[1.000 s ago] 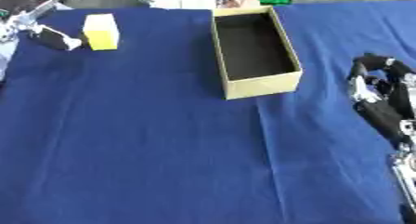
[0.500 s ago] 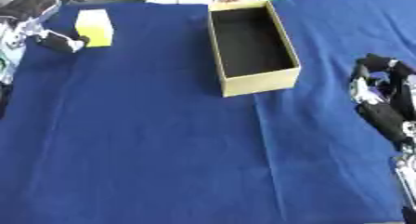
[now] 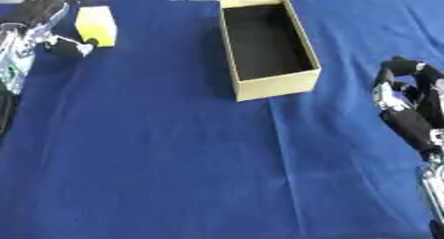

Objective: Pick up objects on the table and place them in the box.

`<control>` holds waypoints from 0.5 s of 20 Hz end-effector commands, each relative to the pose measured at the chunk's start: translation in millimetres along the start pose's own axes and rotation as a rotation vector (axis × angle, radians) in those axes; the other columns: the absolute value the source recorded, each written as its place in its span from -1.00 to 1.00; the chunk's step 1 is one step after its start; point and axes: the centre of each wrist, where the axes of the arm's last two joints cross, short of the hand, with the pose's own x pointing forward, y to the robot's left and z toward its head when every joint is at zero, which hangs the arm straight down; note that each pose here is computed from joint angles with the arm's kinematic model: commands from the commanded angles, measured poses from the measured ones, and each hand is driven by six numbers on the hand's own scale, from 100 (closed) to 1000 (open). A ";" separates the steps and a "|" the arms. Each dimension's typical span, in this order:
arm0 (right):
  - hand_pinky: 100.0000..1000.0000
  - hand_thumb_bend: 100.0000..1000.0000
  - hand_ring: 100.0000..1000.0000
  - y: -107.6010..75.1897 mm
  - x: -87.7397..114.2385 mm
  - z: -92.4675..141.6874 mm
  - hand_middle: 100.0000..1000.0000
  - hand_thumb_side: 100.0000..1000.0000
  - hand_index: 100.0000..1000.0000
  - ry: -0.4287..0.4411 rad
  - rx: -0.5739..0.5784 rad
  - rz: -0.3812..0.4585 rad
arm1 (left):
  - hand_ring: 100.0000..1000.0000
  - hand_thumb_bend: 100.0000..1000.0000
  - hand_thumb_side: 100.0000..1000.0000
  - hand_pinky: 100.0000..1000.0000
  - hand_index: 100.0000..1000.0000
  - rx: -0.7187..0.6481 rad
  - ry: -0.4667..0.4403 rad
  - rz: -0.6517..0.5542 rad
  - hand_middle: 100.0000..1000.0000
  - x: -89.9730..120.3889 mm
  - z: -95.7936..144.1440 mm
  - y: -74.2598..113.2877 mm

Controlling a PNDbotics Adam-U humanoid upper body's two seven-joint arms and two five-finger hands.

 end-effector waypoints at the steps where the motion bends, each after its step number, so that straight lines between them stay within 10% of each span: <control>1: 0.28 -1.00 0.84 -1.1 4.9 -3.2 -0.06 -0.48 0.29 -0.018 0.000 -0.006 | 0.58 -0.46 -0.76 0.57 0.74 0.059 0.028 -0.021 0.52 -4.8 -1.0 9.8; 10: 0.28 -1.00 0.84 -0.2 4.4 -3.1 -0.06 -0.50 0.29 -0.014 -0.001 -0.012 | 0.46 -0.51 -0.79 0.50 0.62 0.119 0.069 -0.057 0.34 -0.1 -0.6 -0.9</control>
